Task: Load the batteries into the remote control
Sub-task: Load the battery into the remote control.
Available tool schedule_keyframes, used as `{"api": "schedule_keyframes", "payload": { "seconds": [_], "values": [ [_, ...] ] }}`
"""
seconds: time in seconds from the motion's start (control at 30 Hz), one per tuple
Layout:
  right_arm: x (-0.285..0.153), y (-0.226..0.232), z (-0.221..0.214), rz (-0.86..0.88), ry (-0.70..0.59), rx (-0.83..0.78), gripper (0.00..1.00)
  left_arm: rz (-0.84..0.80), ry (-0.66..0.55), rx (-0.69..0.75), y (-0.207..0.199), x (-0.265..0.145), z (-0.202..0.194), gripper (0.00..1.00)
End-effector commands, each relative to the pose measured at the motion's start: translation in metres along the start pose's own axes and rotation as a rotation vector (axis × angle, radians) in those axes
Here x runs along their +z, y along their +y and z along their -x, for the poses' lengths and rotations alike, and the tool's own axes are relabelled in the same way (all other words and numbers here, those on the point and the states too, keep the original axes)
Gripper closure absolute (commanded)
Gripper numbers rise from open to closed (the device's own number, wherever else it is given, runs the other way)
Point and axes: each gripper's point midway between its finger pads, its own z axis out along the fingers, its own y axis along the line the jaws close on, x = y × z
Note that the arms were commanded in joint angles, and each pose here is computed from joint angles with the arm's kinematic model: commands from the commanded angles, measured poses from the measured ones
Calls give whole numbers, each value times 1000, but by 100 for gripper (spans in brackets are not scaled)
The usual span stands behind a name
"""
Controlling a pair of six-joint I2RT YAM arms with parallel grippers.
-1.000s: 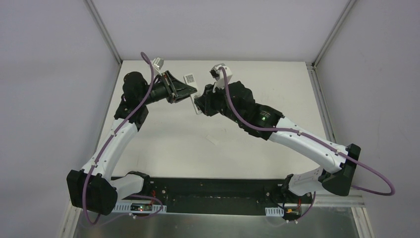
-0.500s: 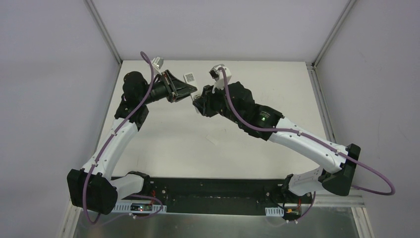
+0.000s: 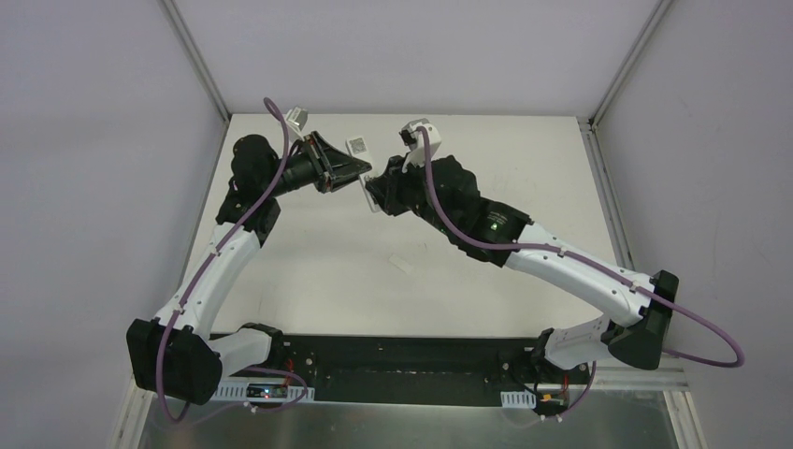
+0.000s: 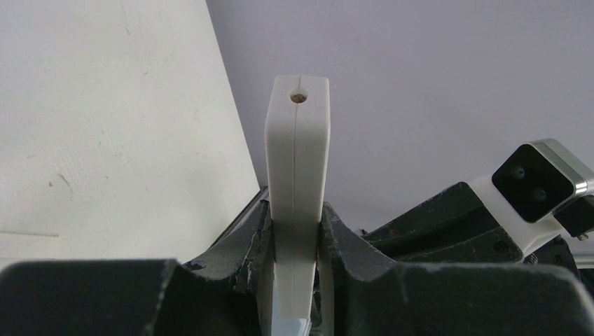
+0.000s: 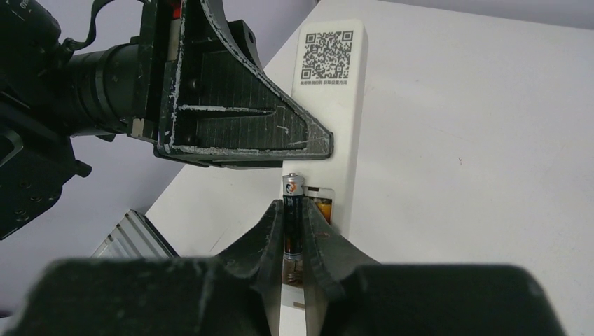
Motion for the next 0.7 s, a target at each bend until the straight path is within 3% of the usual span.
{"api": "schedule_keyframes", "payload": {
  "seconds": [0.0,0.67],
  "values": [
    [-2,3,18,12,-72,-6,88,-110,-14,38,-47,-6,5,100],
    [-17,-1,20,12,-94,25,80,-107,-81,-72,-53,-9,20,100]
  ]
}}
